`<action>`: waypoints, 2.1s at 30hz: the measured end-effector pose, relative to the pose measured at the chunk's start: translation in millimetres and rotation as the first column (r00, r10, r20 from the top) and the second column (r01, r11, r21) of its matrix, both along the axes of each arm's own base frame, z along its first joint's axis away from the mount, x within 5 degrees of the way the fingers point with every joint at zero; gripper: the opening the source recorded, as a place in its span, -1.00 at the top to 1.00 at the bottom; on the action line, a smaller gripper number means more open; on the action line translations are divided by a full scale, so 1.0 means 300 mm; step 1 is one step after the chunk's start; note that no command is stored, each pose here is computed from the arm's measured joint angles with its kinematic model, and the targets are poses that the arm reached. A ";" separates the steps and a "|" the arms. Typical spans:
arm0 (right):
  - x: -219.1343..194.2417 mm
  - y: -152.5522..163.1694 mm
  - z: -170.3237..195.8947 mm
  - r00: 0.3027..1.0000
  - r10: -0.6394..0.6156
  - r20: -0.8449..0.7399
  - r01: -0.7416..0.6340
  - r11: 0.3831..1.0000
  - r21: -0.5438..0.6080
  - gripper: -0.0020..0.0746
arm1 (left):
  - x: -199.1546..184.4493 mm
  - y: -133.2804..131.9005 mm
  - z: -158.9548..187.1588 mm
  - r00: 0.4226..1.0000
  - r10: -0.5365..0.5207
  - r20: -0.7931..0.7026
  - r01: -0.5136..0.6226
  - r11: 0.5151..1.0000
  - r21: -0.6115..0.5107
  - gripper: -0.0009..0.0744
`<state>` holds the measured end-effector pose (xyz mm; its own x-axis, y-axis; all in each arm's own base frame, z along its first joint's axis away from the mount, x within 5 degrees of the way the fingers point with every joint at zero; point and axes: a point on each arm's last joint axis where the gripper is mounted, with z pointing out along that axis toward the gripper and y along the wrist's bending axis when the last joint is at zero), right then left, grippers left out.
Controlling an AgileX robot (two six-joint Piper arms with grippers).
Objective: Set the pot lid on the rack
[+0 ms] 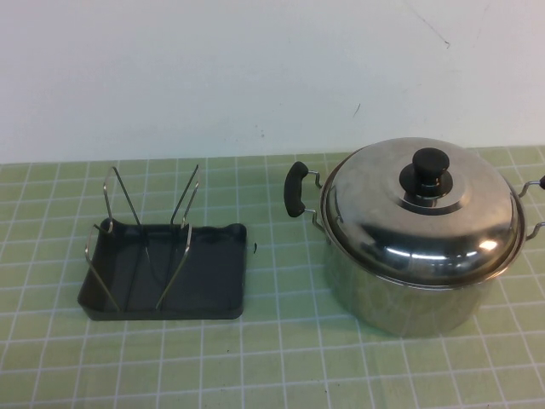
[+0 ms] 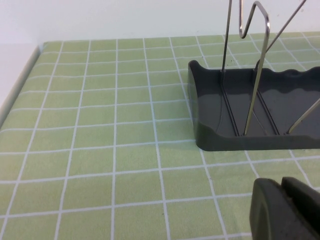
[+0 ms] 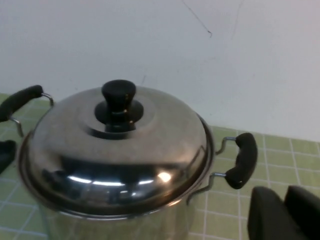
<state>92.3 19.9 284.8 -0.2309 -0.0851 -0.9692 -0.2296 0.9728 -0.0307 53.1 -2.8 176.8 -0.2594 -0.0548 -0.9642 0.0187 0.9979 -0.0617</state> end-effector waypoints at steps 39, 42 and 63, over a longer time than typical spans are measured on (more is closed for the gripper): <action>0.762 0.303 -0.260 0.912 0.400 0.094 -0.401 0.916 -0.011 -0.24 | 0.000 0.000 0.000 1.000 0.000 0.000 0.000 1.000 0.000 0.99; 0.762 0.304 -0.262 0.911 0.403 0.093 -0.403 0.915 -0.012 -0.07 | 0.000 0.000 0.000 1.000 0.000 0.000 0.000 1.000 0.000 0.99; 0.559 0.317 0.105 0.716 0.557 0.422 -0.579 0.810 -0.086 0.07 | 0.000 -0.001 0.000 1.000 0.001 0.000 -0.001 1.000 -0.009 0.99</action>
<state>259.9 115.0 316.3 0.2617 -0.0203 -0.9649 -0.7161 0.6663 -0.2082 53.1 -2.9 176.8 -0.2595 -0.0640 -0.9636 0.0180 0.9973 -0.0710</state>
